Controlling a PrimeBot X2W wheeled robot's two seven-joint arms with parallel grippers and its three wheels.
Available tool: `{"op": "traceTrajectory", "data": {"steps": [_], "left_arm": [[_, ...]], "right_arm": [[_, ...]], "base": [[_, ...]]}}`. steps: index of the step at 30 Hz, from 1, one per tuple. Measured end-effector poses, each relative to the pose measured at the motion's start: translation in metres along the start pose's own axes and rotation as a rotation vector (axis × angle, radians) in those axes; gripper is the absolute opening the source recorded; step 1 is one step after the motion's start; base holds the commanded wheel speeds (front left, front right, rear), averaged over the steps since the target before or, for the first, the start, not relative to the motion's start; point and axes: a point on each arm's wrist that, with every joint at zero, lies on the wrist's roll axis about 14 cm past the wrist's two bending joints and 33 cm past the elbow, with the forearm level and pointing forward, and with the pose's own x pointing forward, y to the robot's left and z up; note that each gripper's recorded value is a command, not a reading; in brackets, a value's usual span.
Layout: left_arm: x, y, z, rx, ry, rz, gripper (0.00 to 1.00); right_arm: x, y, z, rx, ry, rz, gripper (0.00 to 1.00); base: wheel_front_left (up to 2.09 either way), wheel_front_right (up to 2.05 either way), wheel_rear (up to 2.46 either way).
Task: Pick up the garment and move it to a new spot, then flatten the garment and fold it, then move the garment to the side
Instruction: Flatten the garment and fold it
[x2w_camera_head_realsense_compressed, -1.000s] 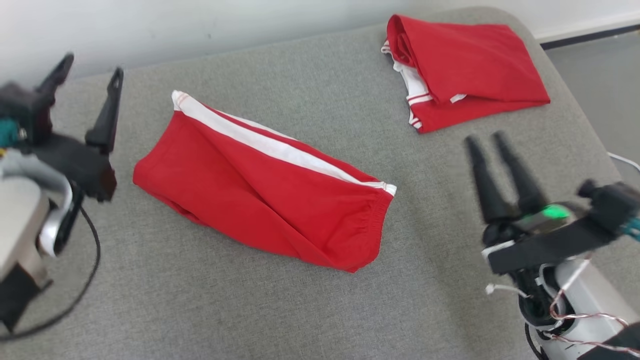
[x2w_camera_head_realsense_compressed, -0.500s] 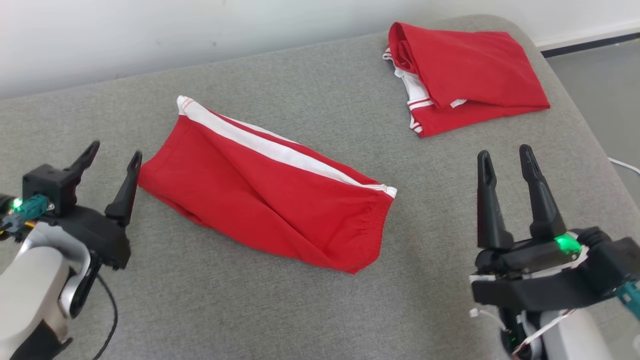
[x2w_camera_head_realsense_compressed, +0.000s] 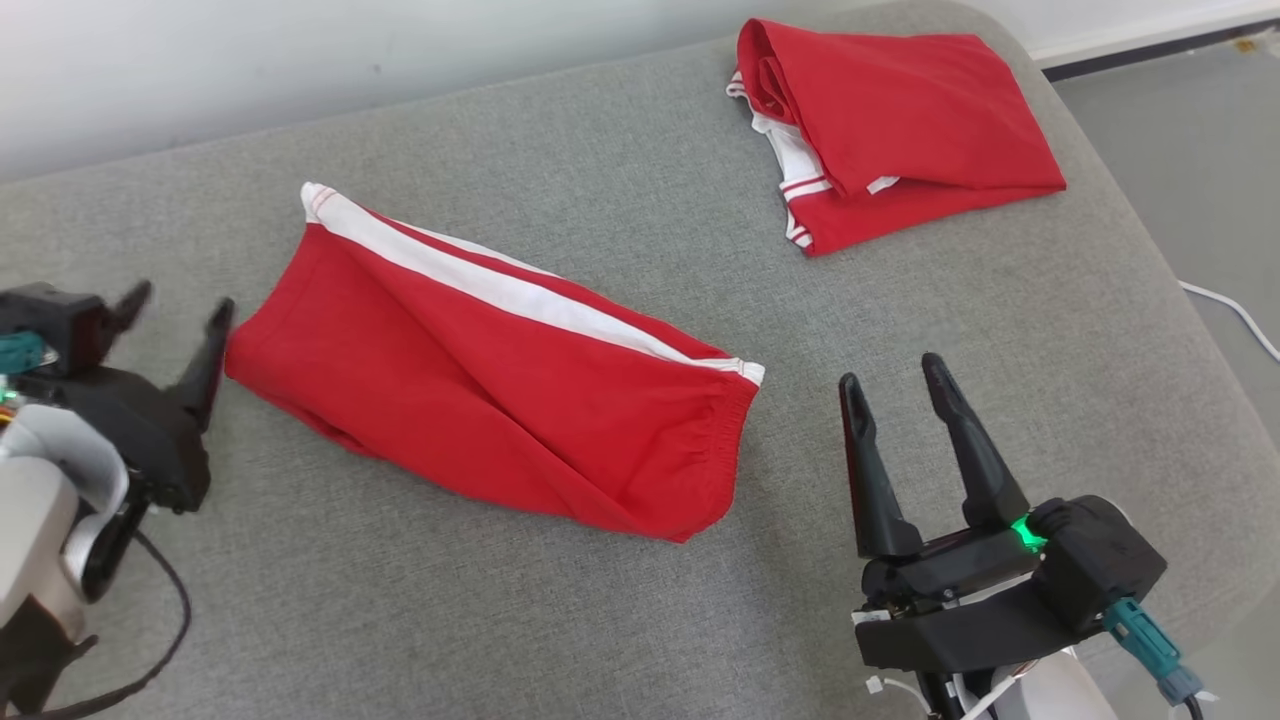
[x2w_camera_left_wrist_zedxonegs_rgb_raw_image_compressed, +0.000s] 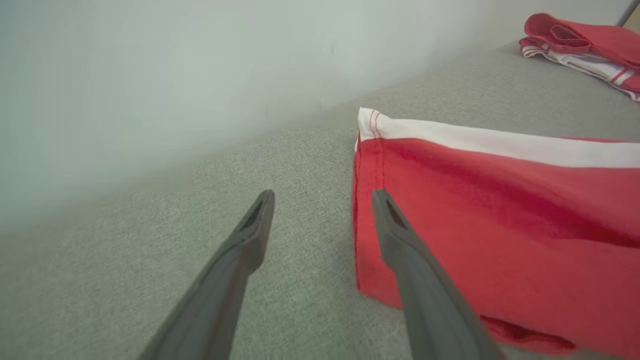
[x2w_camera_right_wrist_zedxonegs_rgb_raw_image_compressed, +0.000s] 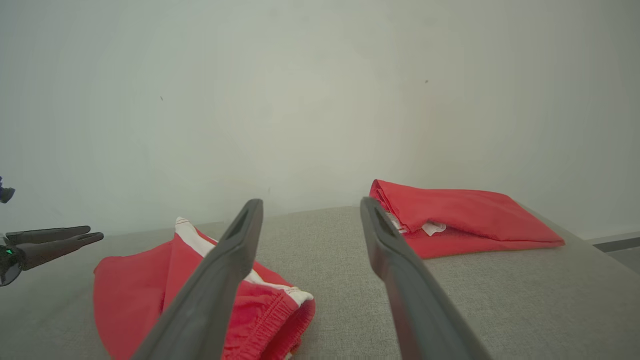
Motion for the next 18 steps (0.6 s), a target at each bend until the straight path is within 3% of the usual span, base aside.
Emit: {"op": "traceTrajectory", "data": {"steps": [3,11,18], "left_arm": [[0.004,-0.012,-0.009,-0.031,0.058,-0.043,1.00],[0.009,-0.023,-0.032,0.004,0.210,-0.114,1.00],[0.009,-0.025,-0.055,-0.021,0.343,-0.126,1.00]], "right_arm": [[-0.001,0.002,-0.006,0.005,0.019,0.005,1.00],[-0.004,-0.001,-0.015,0.025,0.049,-0.011,1.00],[-0.007,-0.004,-0.024,0.027,0.081,-0.021,1.00]], "base": [[0.00,0.00,0.00],[0.00,0.00,0.00],[0.00,0.00,0.00]]}}
